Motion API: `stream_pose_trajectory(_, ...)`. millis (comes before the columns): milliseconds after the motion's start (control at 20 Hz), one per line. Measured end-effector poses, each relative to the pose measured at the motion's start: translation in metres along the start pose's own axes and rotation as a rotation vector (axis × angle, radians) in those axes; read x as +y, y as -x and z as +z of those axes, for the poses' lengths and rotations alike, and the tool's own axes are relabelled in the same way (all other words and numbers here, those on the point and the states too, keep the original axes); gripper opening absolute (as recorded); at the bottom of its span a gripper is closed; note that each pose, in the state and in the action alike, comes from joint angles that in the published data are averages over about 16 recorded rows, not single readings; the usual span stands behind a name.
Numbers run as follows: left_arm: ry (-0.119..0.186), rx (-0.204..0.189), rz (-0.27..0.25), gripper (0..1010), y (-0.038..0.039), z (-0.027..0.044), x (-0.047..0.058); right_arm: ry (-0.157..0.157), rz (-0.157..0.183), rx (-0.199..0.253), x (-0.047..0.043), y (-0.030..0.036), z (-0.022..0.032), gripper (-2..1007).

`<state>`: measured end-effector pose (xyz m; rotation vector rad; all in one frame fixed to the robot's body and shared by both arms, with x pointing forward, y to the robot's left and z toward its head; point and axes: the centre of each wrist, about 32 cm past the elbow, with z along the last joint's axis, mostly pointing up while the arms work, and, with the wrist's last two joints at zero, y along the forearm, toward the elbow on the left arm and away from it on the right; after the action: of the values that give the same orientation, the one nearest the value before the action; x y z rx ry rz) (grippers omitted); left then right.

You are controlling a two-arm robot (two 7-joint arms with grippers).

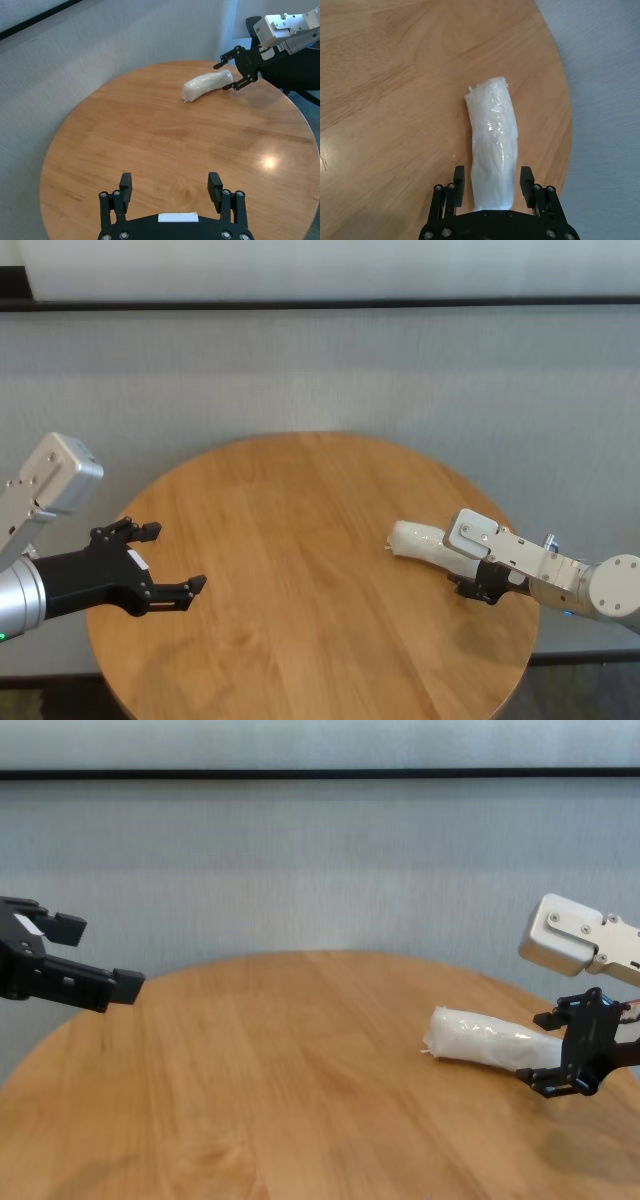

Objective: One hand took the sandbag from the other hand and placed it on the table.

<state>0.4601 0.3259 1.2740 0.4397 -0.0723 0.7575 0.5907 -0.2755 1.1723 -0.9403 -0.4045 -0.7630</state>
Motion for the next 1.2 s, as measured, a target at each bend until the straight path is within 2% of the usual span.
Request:
stream_pose_trajectory(400,0.0,0.0,0.0,1000,0.0,0.0,0.0,0.0,0.0,-0.001,0.0,0.0001,0.0001,891)
stream_pose_trajectory(750,0.0,0.0,0.0,1000,0.0,0.0,0.0,-0.004,0.003,-0.002,-0.0006,-0.0001,0.0004,992)
stream_pose_trajectory(1000,0.0,0.0,0.0,1000,0.0,0.0,0.0,-0.033,0.02,-0.007,-0.0057,-0.0031,0.002,1005)
stream_pose_trajectory(1200,0.0,0.0,0.0,1000,0.0,0.0,0.0,-0.08,0.026,-0.009,-0.0135,-0.0075,0.0044,1005)
